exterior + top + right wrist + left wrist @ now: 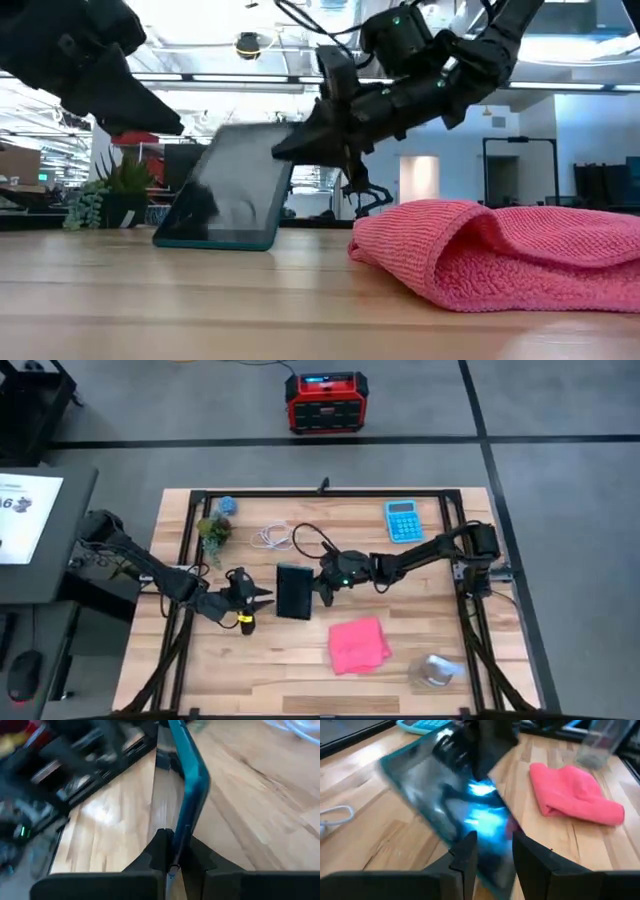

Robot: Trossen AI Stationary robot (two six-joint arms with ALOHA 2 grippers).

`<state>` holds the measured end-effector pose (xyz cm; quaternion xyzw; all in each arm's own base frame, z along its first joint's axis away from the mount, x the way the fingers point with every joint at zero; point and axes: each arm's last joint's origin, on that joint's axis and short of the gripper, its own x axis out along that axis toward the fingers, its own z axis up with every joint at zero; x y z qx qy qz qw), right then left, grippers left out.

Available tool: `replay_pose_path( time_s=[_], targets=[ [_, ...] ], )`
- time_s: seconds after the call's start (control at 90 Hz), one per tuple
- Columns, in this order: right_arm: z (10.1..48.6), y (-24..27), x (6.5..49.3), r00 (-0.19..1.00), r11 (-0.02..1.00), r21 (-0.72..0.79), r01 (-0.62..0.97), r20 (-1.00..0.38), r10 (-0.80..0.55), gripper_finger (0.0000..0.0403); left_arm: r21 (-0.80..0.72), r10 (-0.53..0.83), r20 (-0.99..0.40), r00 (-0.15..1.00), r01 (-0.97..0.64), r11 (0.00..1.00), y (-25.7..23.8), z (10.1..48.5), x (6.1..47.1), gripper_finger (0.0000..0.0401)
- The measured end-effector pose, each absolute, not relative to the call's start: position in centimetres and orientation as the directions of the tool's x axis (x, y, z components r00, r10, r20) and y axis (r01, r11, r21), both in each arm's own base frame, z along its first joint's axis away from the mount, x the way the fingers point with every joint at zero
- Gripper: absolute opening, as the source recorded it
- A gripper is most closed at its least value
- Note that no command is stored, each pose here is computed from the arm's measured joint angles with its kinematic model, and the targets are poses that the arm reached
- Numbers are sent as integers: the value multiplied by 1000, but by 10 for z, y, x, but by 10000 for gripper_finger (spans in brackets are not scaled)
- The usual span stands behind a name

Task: Apply microfiber cloth
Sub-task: Wipe the front of the cellphone with the pink microfiber cloth

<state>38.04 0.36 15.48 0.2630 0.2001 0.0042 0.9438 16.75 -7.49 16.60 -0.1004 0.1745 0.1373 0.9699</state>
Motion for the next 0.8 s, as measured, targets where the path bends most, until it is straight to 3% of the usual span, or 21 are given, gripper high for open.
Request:
replay_pose_path(
  time_s=[0.3,0.578,0.8],
  targets=[
    [179,19,366,887,936,351,-31,-421,187,14,-292,125,-152,980,-166,942,-59,157,167,138],
    [182,19,366,895,941,336,-46,-405,188,14,-268,58,-170,984,-103,958,-56,150,194,193],
    [182,21,366,895,941,336,-49,-403,191,14,-213,42,-161,986,-76,974,-64,151,217,178]
  ],
)
